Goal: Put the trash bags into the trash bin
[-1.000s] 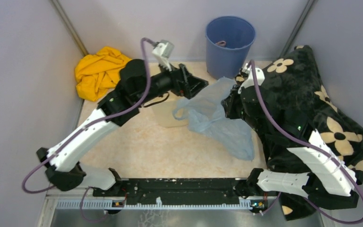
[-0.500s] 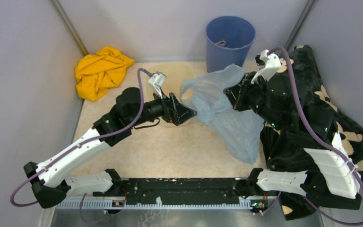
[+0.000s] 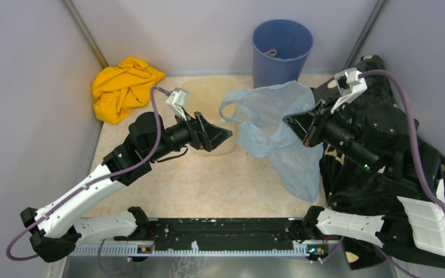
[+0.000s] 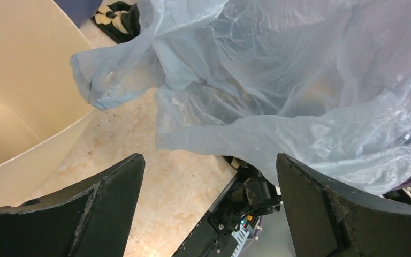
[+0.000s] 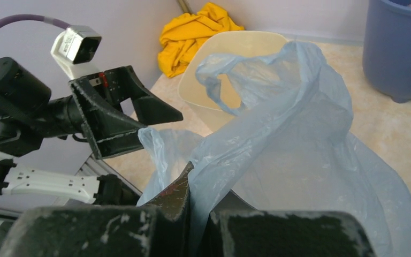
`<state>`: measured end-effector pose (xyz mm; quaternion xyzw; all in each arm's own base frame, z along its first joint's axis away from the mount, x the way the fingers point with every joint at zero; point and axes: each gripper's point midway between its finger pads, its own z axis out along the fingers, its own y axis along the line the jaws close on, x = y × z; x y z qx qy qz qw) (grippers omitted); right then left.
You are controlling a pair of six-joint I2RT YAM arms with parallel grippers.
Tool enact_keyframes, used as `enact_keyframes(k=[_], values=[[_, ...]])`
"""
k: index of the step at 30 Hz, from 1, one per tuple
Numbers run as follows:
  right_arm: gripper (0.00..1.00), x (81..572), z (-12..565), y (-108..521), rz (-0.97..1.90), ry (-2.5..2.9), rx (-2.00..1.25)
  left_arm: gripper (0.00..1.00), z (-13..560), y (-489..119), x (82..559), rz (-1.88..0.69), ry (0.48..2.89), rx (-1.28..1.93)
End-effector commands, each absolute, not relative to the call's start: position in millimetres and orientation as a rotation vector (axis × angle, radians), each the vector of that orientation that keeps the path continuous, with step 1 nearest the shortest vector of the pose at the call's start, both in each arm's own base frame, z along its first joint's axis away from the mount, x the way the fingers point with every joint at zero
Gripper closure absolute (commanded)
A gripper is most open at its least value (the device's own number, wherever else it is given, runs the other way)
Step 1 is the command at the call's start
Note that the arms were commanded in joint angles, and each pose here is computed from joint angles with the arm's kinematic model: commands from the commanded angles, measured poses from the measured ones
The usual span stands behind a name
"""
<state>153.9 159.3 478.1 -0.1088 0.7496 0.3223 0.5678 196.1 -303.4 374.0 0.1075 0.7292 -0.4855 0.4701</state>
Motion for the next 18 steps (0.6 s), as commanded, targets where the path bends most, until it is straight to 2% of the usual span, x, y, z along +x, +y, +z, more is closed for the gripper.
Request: enact_keyframes(k=[1,10,18], values=[[1.00,138,506,165,0.881,1.650,-0.312,0.01,382,-304,201,-1.195,1.767,0.239],[1.00,113,519,175,1.024,1.585,-0.415,0.01,363,-338,213,-1.234,1.821,0.287],[1.00,108,521,174,1.040,1.566,-0.434,0.01,350,-349,211,-1.267,1.858,0.310]])
